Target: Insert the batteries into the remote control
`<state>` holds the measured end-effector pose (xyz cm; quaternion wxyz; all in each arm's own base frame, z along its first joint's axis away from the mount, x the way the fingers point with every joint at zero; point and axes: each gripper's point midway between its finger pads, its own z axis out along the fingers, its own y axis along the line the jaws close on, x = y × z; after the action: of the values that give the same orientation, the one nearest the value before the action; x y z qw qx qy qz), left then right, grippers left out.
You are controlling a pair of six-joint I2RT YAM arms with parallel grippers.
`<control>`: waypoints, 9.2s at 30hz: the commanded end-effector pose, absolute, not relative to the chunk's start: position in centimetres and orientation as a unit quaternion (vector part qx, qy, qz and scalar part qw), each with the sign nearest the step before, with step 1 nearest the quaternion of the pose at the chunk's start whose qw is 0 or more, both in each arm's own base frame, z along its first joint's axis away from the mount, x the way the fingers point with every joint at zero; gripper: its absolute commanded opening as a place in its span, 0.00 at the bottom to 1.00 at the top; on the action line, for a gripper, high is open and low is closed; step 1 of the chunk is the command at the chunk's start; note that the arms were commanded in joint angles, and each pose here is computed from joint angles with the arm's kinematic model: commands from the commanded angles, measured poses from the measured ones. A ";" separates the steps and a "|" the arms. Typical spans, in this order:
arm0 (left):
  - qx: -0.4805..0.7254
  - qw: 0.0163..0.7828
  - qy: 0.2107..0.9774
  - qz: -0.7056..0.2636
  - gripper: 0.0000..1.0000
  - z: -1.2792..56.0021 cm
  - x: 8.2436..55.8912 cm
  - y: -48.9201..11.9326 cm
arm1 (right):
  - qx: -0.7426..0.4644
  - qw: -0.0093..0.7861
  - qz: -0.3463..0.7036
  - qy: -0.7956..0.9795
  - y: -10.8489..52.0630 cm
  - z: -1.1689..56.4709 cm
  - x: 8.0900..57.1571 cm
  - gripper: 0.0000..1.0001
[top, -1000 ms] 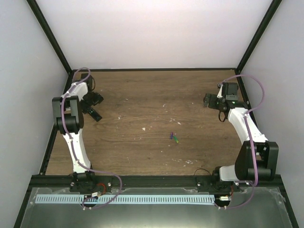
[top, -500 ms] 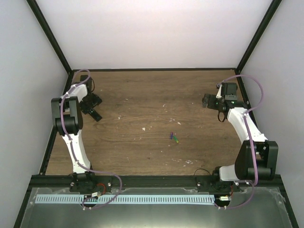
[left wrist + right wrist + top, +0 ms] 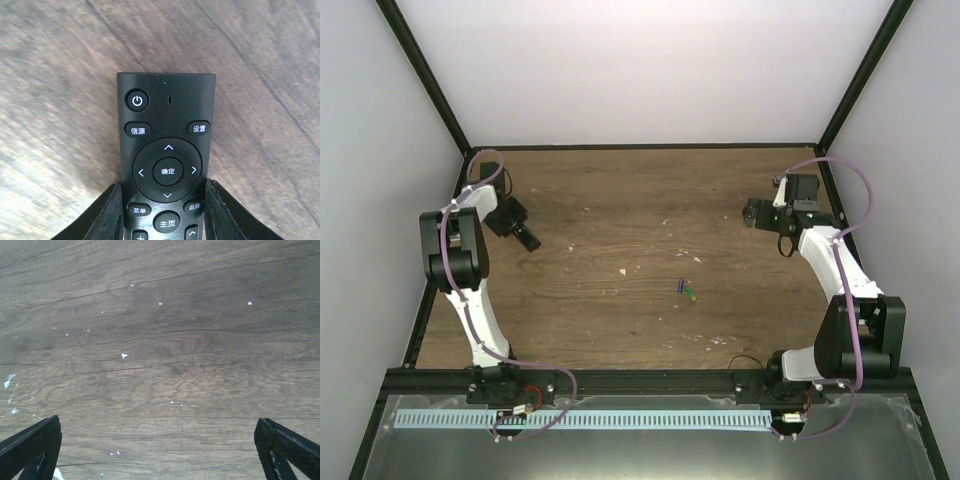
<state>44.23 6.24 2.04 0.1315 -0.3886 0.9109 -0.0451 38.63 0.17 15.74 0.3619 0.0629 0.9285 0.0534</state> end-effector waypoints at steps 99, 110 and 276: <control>-0.145 0.303 0.894 -0.296 0.05 18.2 36.4 -17.0 | -0.285 0.162 0.531 0.781 43.6 18.7 31.4 0.17; -0.149 0.306 0.891 -0.300 0.30 18.3 36.4 -17.1 | -0.283 0.167 0.521 0.788 43.7 18.5 31.9 0.07; -0.084 0.438 0.825 -0.347 0.00 21.3 35.2 -15.1 | -0.089 0.293 0.126 0.943 20.6 11.5 41.0 0.67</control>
<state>34.41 -15.11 20.21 0.4246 -0.0903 0.8317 -0.3463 41.32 21.29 13.05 0.3613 -0.1528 0.9122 0.1181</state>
